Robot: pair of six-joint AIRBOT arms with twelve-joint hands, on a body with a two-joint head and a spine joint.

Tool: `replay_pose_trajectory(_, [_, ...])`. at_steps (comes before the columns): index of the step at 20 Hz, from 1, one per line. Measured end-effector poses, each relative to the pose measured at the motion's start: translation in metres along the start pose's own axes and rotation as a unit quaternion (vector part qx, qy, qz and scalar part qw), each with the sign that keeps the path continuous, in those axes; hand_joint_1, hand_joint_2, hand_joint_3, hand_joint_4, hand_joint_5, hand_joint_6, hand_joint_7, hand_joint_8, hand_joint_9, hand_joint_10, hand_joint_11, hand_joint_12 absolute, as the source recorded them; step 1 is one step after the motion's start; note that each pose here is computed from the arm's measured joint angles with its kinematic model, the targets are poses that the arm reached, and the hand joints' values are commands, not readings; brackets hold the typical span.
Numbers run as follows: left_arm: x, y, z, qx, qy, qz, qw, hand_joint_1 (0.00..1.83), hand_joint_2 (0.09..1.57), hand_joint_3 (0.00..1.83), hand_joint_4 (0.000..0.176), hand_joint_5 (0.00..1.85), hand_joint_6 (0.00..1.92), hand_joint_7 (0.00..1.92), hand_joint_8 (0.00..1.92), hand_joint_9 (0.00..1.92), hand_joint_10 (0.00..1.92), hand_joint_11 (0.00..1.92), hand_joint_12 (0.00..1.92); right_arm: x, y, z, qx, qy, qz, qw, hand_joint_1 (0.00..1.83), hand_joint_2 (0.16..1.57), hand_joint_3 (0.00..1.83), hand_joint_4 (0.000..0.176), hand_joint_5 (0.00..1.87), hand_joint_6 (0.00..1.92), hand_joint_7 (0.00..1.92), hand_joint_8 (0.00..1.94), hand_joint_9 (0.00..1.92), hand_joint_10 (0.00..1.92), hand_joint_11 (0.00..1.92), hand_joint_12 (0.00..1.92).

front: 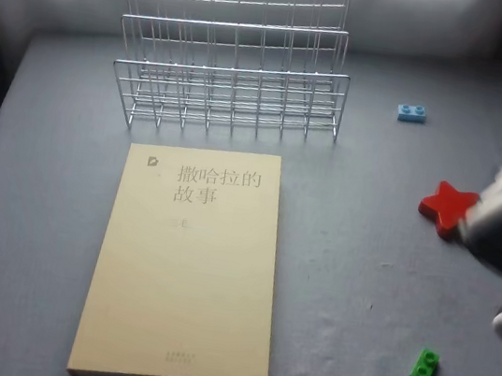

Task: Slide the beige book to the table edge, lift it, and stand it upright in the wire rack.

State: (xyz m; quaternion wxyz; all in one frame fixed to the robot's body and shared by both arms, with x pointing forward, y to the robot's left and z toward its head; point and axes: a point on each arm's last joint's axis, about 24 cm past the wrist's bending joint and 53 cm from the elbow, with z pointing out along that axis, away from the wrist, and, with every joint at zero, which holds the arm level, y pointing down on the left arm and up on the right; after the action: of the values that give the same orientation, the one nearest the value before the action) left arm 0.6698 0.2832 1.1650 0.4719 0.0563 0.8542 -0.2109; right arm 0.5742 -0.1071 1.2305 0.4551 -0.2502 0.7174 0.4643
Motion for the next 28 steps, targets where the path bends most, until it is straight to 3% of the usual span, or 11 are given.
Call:
replay_pose_trajectory(3, [0.003, -0.004, 0.000, 0.005, 0.004, -0.001, 1.0000, 0.00, 1.07, 0.02, 0.000, 0.00, 0.00, 0.00, 0.00, 0.00, 0.00, 0.00, 0.00, -0.010, 0.002, -0.002, 0.003, -0.012, -0.020, 0.9997, 0.00, 1.11, 0.00, 0.000, 0.09, 0.01, 0.07, 0.01, 0.06, 0.01, 0.07, 0.05])
replay_pose_trajectory(4, [0.003, -0.004, 0.000, 0.006, 0.004, 0.000, 1.0000, 0.00, 1.04, 0.01, 0.000, 0.00, 0.00, 0.00, 0.00, 0.00, 0.00, 0.00, 0.00, -0.011, 0.003, -0.002, 0.002, -0.015, -0.017, 0.9997, 0.00, 1.11, 0.00, 0.000, 0.02, 0.00, 0.01, 0.00, 0.01, 0.00, 0.01, 0.01])
replay_pose_trajectory(7, [0.003, 0.000, -0.001, 0.005, 0.009, 0.002, 0.9999, 0.00, 1.05, 0.01, 0.000, 0.00, 0.00, 0.00, 0.00, 0.00, 0.00, 0.00, 0.00, 0.002, -0.002, 0.004, 0.013, 0.017, -0.085, 0.9961, 0.00, 1.11, 0.00, 0.000, 0.02, 0.01, 0.00, 0.00, 0.00, 0.00, 0.01, 0.00])
replay_pose_trajectory(9, [0.004, -0.005, 0.000, 0.014, 0.014, 0.002, 0.9998, 0.00, 1.07, 0.02, 0.000, 0.00, 0.00, 0.00, 0.00, 0.00, 0.00, 0.00, 0.00, 0.006, 0.002, 0.014, 0.001, 0.024, -0.092, 0.9955, 0.00, 1.11, 0.00, 0.000, 0.01, 0.00, 0.00, 0.00, 0.00, 0.00, 0.00, 0.00])
replay_pose_trajectory(12, [0.010, -0.015, 0.001, 0.025, 0.029, -0.022, 0.9990, 0.00, 1.07, 0.01, 0.000, 0.00, 0.00, 0.00, 0.00, 0.00, 0.00, 0.00, 0.00, 0.024, 0.003, 0.035, -0.024, 0.055, -0.103, 0.9929, 0.00, 1.11, 0.00, 0.000, 0.00, 0.00, 0.00, 0.00, 0.00, 0.00, 0.00, 0.00])
replay_pose_trajectory(15, [0.022, -0.010, 0.000, 0.010, 0.054, -0.021, 0.9983, 0.00, 1.09, 0.02, 0.000, 0.00, 0.00, 0.00, 0.00, 0.00, 0.00, 0.00, 0.00, 0.036, -0.008, 0.042, -0.044, 0.084, -0.079, 0.9924, 0.00, 1.11, 0.00, 0.000, 0.11, 0.01, 0.07, 0.01, 0.05, 0.01, 0.06, 0.04])
replay_pose_trajectory(17, [0.028, -0.006, 0.001, 0.003, 0.067, -0.021, 0.9975, 0.00, 1.08, 0.01, 0.000, 0.00, 0.00, 0.00, 0.00, 0.00, 0.00, 0.00, 0.00, 0.053, -0.020, 0.044, -0.047, 0.116, -0.063, 0.9901, 0.00, 1.10, 0.00, 0.000, 0.00, 0.00, 0.00, 0.00, 0.00, 0.00, 0.00, 0.00])
replay_pose_trajectory(21, [0.022, -0.002, 0.003, -0.002, 0.058, -0.026, 0.9980, 0.00, 1.07, 0.00, 0.000, 0.00, 0.00, 0.00, 0.00, 0.00, 0.00, 0.00, 0.00, 0.068, -0.027, 0.054, -0.056, 0.140, -0.036, 0.9879, 0.00, 1.11, 0.00, 0.000, 0.00, 0.00, 0.00, 0.00, 0.00, 0.00, 0.00, 0.00])
replay_pose_trajectory(26, [0.025, -0.007, 0.005, 0.000, 0.062, -0.021, 0.9978, 0.00, 1.09, 0.01, 0.000, 0.00, 0.00, 0.00, 0.00, 0.00, 0.00, 0.00, 0.00, 0.092, -0.051, 0.067, -0.036, 0.184, -0.063, 0.9802, 0.00, 1.12, 0.00, 0.000, 0.02, 0.01, 0.00, 0.00, 0.00, 0.00, 0.00, 0.00])
replay_pose_trajectory(27, [0.029, -0.013, 0.006, 0.005, 0.066, -0.022, 0.9976, 0.00, 1.11, 0.02, 0.000, 0.00, 0.00, 0.00, 0.00, 0.00, 0.00, 0.00, 0.00, 0.095, -0.052, 0.071, -0.034, 0.188, -0.058, 0.9799, 0.00, 1.12, 0.00, 0.000, 0.13, 0.01, 0.08, 0.01, 0.05, 0.00, 0.05, 0.04])
replay_pose_trajectory(28, [0.032, -0.020, 0.006, 0.012, 0.072, -0.018, 0.9972, 0.00, 1.09, 0.01, 0.000, 0.00, 0.00, 0.00, 0.00, 0.00, 0.00, 0.00, 0.00, 0.096, -0.048, 0.075, -0.040, 0.187, -0.054, 0.9800, 0.00, 1.10, 0.00, 0.000, 0.00, 0.00, 0.00, 0.00, 0.00, 0.00, 0.00, 0.00])
